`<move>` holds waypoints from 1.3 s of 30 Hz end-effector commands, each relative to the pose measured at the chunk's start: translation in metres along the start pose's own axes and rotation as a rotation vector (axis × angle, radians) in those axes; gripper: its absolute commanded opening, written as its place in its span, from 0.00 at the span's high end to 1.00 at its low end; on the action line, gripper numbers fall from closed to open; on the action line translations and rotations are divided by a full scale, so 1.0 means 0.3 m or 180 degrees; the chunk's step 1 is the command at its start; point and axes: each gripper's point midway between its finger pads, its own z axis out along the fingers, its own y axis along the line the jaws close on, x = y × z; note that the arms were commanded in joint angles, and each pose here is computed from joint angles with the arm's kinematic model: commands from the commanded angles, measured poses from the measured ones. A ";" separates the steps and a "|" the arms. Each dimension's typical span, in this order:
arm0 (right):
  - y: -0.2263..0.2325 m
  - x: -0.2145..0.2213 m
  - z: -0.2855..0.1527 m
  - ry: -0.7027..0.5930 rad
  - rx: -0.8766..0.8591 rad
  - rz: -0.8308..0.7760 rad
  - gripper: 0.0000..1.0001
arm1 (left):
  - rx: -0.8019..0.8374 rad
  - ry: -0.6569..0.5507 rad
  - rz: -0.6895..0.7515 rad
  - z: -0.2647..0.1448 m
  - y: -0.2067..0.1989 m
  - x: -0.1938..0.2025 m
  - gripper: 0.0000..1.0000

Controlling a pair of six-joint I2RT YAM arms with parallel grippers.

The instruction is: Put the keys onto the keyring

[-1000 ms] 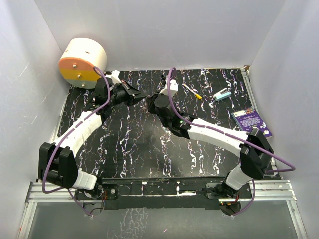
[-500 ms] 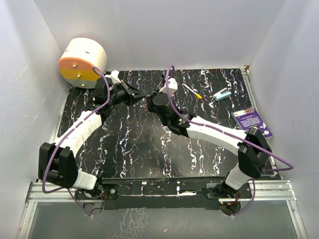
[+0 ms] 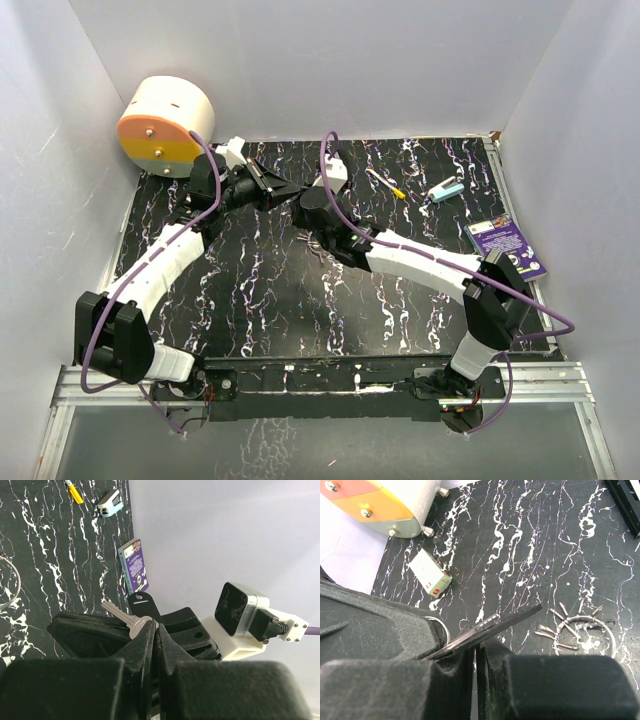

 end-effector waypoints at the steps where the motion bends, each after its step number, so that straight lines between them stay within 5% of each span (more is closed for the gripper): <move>1: 0.094 -0.176 -0.043 -0.0375 -0.0257 0.0272 0.92 | 0.0192 0.0121 0.0218 -0.047 -0.091 0.033 1.00; 8: -0.097 -0.169 -0.163 -0.0305 0.0065 0.0147 0.92 | -0.0189 -0.0149 0.0338 -0.044 0.071 -0.041 1.00; 14: -0.279 -0.093 -0.174 0.0184 0.0110 0.0127 0.92 | -0.0530 -0.0259 0.0536 -0.035 0.207 -0.087 1.00; 18: -0.383 -0.006 -0.118 0.0612 0.0278 0.0012 0.59 | -0.0640 -0.0262 0.0600 -0.032 0.259 -0.103 1.00; 20: -0.401 0.017 -0.082 0.0734 0.0342 -0.0064 0.57 | -0.0685 -0.0247 0.0603 -0.030 0.285 -0.096 1.00; 31: -0.433 0.210 0.071 0.1663 0.0591 -0.0417 0.66 | -0.0780 -0.0305 0.0591 -0.056 0.347 -0.130 1.00; 39: -0.440 0.153 0.090 0.1599 0.0701 -0.0514 0.74 | -0.0753 -0.0261 0.0581 -0.055 0.354 -0.131 1.00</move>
